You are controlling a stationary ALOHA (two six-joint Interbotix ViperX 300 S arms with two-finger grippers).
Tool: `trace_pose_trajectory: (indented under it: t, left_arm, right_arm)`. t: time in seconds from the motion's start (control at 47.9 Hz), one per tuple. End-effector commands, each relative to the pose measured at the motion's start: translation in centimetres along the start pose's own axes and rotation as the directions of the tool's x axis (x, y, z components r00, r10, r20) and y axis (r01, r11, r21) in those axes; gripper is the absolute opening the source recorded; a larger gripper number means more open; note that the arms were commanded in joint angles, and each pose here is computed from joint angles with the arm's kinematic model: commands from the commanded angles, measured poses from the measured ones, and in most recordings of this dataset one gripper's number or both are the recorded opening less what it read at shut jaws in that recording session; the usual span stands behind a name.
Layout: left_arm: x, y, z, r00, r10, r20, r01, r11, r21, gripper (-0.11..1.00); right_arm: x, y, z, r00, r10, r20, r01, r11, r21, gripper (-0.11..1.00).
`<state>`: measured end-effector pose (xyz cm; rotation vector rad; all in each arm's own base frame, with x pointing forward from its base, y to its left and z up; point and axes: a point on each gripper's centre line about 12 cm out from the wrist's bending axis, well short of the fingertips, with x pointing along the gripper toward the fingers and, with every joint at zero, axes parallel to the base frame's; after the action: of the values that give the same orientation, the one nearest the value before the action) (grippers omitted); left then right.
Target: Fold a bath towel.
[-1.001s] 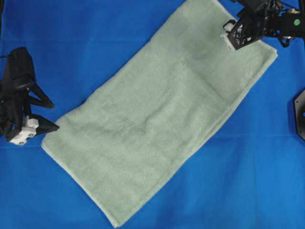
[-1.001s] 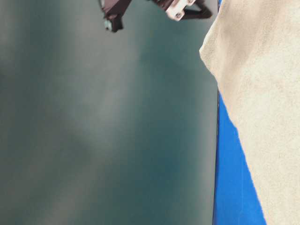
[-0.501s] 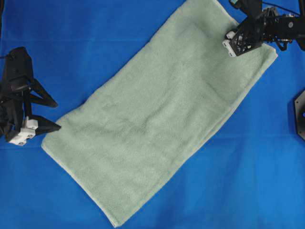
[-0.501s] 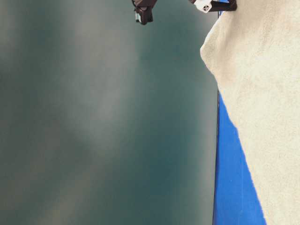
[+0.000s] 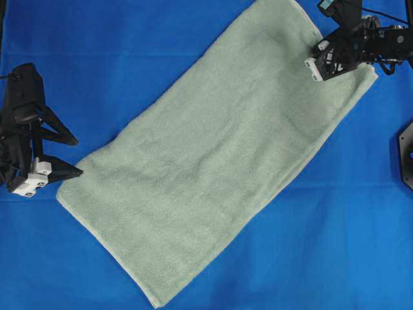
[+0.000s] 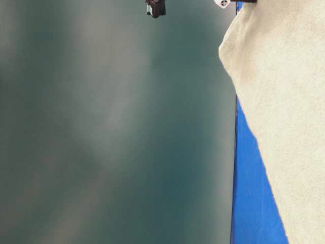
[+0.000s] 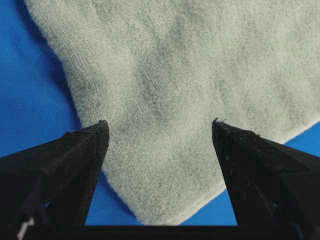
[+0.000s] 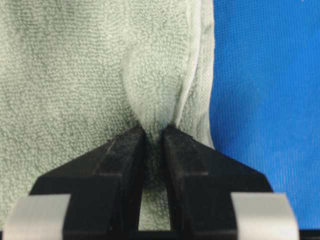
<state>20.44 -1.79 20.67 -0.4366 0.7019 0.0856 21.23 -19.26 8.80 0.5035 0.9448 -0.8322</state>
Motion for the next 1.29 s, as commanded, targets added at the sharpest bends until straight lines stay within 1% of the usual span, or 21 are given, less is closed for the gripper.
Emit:
trace_pose_trajectory:
  t: [0.0,0.083,0.167,0.229,0.334,0.459,0.501,0.605,0.73,0.918,1.001,1.064,1.168,1.272]
  left_arm:
    - [-0.3,-0.5,1.1,0.999,-0.016,0.033,0.016,1.000,-0.008,0.78]
    - [-0.5,-0.7,1.4,0.999,-0.022,0.042,0.022,1.000,-0.006,0.78]
    - [-0.6,-0.8,1.6,0.999,-0.024,0.048,0.024,1.000,-0.007,0.78]
    - [-0.5,-0.8,1.6,0.999,-0.023,0.047,0.023,1.000,-0.007,0.77]
    - [-0.5,-0.8,1.6,0.999,-0.023,0.045,0.024,1.000,-0.006,0.77]
    - [-0.4,-0.8,1.5,0.999,-0.022,0.042,0.022,1.000,0.003,0.77]
    - [-0.4,-0.8,1.5,0.999,-0.022,0.042,0.021,1.000,0.006,0.77]
    - [-0.4,-0.8,1.5,0.999,-0.022,0.042,0.022,1.000,0.006,0.77]
    - [-0.4,-0.8,1.5,0.999,-0.022,0.042,0.021,1.000,0.009,0.77]
    - [-0.4,-0.7,1.5,0.999,-0.020,0.040,0.019,1.000,0.013,0.77]
    - [-0.4,-0.7,1.4,0.999,-0.018,0.037,0.018,1.000,0.015,0.77]
    - [-0.4,-0.7,1.4,0.999,-0.016,0.037,0.015,1.000,0.017,0.77]
    - [-0.4,-0.7,1.4,0.999,-0.017,0.036,0.016,1.000,0.021,0.77]
    - [-0.4,-0.7,1.5,0.999,-0.018,0.039,0.017,0.999,0.030,0.77]
  right_arm:
    - [-1.4,1.1,0.6,0.999,0.027,0.041,-0.027,1.000,-0.005,0.16]
    - [-3.2,3.0,1.7,0.993,0.069,0.099,-0.066,0.997,-0.028,0.16]
    - [-5.1,5.1,2.6,0.985,0.105,0.134,-0.100,0.994,-0.048,0.16]
    - [-6.5,7.0,3.1,0.982,0.125,0.141,-0.118,0.991,-0.063,0.16]
    - [-7.5,9.8,3.1,0.982,0.147,0.118,-0.137,0.986,-0.092,0.16]
    - [-7.4,13.5,2.7,0.980,0.182,0.084,-0.173,0.979,-0.112,0.16]
    - [-7.3,15.3,2.5,0.978,0.197,0.069,-0.187,0.974,-0.125,0.16]
    - [-7.0,18.7,2.1,0.975,0.218,0.046,-0.210,0.967,-0.146,0.16]
    - [-6.4,22.3,1.5,0.975,0.222,0.018,-0.216,0.963,-0.163,0.16]
    - [-5.6,27.1,1.0,0.976,0.217,-0.003,-0.215,0.964,-0.157,0.16]
    - [-5.4,29.0,0.5,0.977,0.211,-0.011,-0.210,0.965,-0.156,0.16]
    - [-5.5,29.6,0.3,0.979,0.206,-0.014,-0.205,0.966,-0.155,0.16]
    - [-5.5,29.8,0.0,0.980,0.200,-0.018,-0.201,0.967,-0.157,0.16]
    - [-5.6,30.1,-0.2,0.977,0.211,-0.018,-0.211,0.964,-0.161,0.16]
